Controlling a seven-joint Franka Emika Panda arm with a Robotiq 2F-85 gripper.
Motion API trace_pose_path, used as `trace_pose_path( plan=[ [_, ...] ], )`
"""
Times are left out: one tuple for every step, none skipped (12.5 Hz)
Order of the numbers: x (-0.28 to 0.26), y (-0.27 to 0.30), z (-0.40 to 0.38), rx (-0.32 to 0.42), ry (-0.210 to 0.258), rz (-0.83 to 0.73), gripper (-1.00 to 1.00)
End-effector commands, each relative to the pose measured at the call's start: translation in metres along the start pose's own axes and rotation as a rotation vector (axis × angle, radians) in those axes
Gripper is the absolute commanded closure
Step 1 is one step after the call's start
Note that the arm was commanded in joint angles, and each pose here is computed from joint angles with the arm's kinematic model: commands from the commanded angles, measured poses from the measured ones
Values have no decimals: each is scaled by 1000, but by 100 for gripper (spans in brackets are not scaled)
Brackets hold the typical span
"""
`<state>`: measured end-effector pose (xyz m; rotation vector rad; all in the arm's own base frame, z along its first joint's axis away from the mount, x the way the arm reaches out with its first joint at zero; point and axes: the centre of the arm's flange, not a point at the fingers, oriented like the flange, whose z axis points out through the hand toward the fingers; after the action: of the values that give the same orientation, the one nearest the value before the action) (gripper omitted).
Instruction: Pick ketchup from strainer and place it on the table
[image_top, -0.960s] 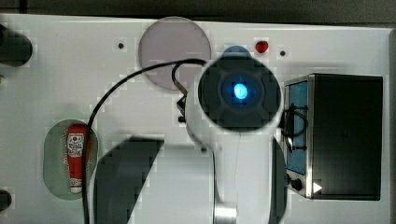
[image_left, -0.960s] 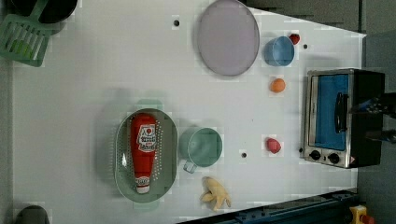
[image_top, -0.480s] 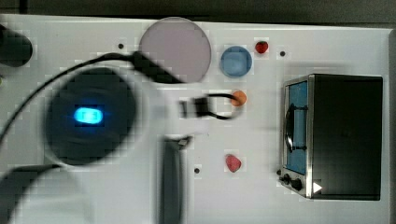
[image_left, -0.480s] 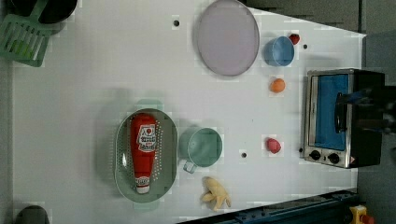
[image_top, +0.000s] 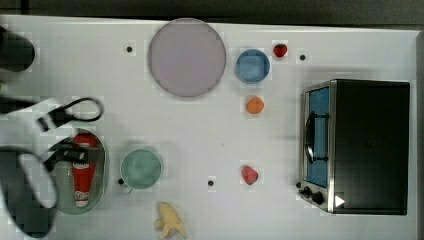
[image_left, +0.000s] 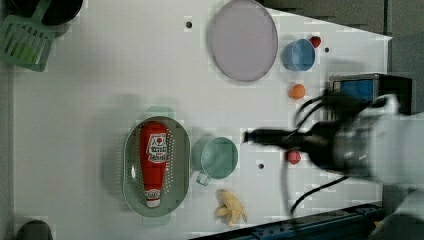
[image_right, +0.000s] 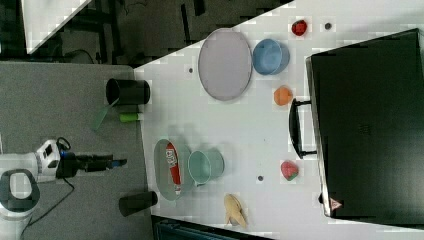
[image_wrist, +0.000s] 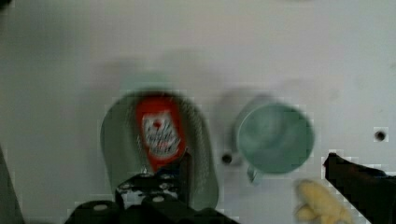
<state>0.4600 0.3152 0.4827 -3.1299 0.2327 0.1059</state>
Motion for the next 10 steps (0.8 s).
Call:
trace_pose_path(
  plan=[
    [-10,-29,25,33,-3,-11,-100],
    [-15,-40,42,38,-5,-39,-100],
    [-17,-48,60,43,3,-57,-100],
    [-17,-54,78,46,15,-66,-100],
    [-17,-58,97,47,30,-76,-100],
    [-17,-61,117,46,41,-87,-100],
    [-16,-64,136,49,49,-100,-100],
    [-15,-67,155,63,50,-110,-100],
    [-14,-70,173,79,46,-107,-100],
    [-13,-73,190,95,40,-104,-100]
  ],
)
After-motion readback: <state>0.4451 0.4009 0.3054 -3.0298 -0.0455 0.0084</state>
